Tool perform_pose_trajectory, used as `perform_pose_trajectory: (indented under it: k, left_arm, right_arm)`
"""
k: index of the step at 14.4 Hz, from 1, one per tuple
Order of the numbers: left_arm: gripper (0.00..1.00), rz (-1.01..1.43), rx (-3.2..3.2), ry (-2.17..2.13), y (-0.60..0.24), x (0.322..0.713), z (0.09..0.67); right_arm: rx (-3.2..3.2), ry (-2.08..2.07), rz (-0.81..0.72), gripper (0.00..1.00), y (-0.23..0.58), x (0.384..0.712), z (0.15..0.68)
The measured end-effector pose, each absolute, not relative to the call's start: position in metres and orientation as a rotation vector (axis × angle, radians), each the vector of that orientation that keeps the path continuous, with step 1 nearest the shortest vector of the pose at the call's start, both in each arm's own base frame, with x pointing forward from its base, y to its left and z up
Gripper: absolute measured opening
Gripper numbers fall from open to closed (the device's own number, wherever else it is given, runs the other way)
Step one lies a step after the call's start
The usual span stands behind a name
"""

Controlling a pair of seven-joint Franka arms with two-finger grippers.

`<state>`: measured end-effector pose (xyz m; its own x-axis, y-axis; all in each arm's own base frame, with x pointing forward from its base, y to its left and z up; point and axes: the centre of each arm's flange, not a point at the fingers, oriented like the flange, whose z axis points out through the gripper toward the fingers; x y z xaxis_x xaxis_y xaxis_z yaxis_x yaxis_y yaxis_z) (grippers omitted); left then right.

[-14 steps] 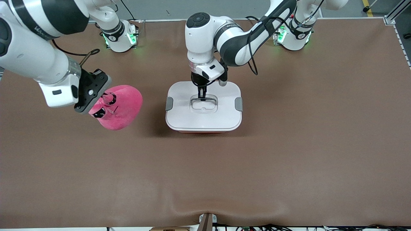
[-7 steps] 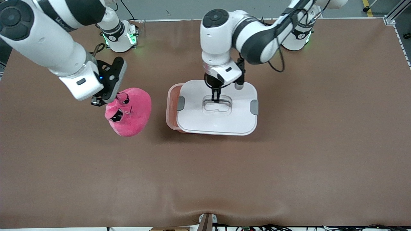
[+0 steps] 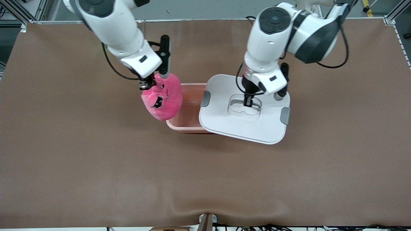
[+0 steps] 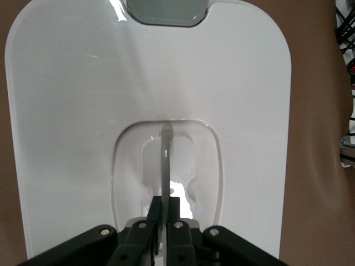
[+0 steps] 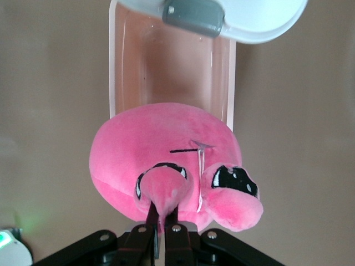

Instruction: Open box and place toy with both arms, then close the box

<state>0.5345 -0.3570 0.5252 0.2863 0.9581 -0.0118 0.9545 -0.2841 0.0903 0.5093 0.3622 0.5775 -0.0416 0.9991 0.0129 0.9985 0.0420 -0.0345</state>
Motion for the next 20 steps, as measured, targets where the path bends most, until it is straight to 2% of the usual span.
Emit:
perform_pose_trajectory:
  k: [6,20]
  left_arm:
    - [0.07,-0.145,2.628,1.602,-0.272,0.552,0.551]
    - [0.07,-0.370,2.828,1.273,-0.205,0.556,0.547]
  right_arm:
    - [-2.047,-2.441,0.036,0.06,0.437,0.486,0.525]
    - [-2.051,-2.494,0.134,0.06,0.440,0.495,0.489]
